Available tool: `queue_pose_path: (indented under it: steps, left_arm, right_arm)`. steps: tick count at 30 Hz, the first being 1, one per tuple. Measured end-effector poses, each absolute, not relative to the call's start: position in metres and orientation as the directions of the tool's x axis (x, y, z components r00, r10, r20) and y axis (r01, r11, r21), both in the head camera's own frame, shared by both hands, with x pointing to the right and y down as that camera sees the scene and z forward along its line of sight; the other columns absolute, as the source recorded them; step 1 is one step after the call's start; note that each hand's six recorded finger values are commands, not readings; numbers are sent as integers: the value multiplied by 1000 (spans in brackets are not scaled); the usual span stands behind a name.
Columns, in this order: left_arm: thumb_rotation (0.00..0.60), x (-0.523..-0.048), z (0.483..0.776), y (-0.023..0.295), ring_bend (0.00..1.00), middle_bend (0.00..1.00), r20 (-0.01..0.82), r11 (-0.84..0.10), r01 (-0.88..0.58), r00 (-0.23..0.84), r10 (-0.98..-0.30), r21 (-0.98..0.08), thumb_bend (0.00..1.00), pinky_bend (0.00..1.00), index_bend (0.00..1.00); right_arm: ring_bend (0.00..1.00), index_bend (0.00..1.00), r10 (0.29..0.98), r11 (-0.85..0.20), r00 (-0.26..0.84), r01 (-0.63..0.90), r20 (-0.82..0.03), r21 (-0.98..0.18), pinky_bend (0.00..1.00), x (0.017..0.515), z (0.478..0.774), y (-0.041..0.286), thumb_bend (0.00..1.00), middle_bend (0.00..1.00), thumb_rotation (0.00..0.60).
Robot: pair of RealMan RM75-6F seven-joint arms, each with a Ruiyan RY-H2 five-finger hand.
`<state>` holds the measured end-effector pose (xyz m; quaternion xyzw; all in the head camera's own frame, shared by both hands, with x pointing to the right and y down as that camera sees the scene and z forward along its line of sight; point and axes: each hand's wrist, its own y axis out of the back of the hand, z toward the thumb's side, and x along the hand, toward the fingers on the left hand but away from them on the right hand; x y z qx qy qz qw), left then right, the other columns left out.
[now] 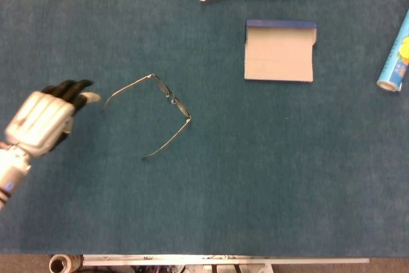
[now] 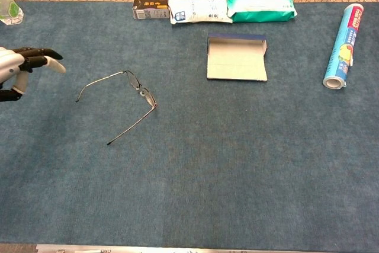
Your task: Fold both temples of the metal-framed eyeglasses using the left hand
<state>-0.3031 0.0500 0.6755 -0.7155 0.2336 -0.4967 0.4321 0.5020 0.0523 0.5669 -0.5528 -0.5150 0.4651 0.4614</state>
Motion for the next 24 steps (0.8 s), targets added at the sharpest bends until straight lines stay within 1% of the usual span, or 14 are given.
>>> queue_pose_path:
  steps: [4,6,9,14,19,24]
  left_arm:
    - [600,-284,684,36,36,3,542,-508,202,422,-726,-837,1000,179,73]
    - [600,-275,687,31,10,0,552,-496,245,432,-714,-833,1000,175,38]
    - [600,-261,693,24,0,0,575,-485,308,442,-689,-818,1000,175,1]
    - [600,-239,702,15,0,0,607,-481,370,454,-652,-795,1000,175,0]
    - [600,-216,706,9,0,0,613,-474,390,478,-629,-790,1000,176,0]
    - [600,-206,710,7,0,0,618,-461,413,488,-616,-786,1000,180,0]
  right_arm:
    - [466,607,999,-48,27,140,-44,-989,517,505,567,52,160,533,600]
    - [466,607,999,-49,26,142,-46,-989,517,505,567,51,160,533,600]
    - [466,607,999,-50,24,145,-46,-988,517,506,566,51,160,533,600]
    - [466,607,999,-47,22,149,-44,-988,517,507,565,50,161,533,600]
    - [466,607,999,-53,18,151,-51,-987,517,509,566,50,161,533,600]
    - [466,607,998,-56,16,153,-54,-987,517,509,566,50,161,533,600]
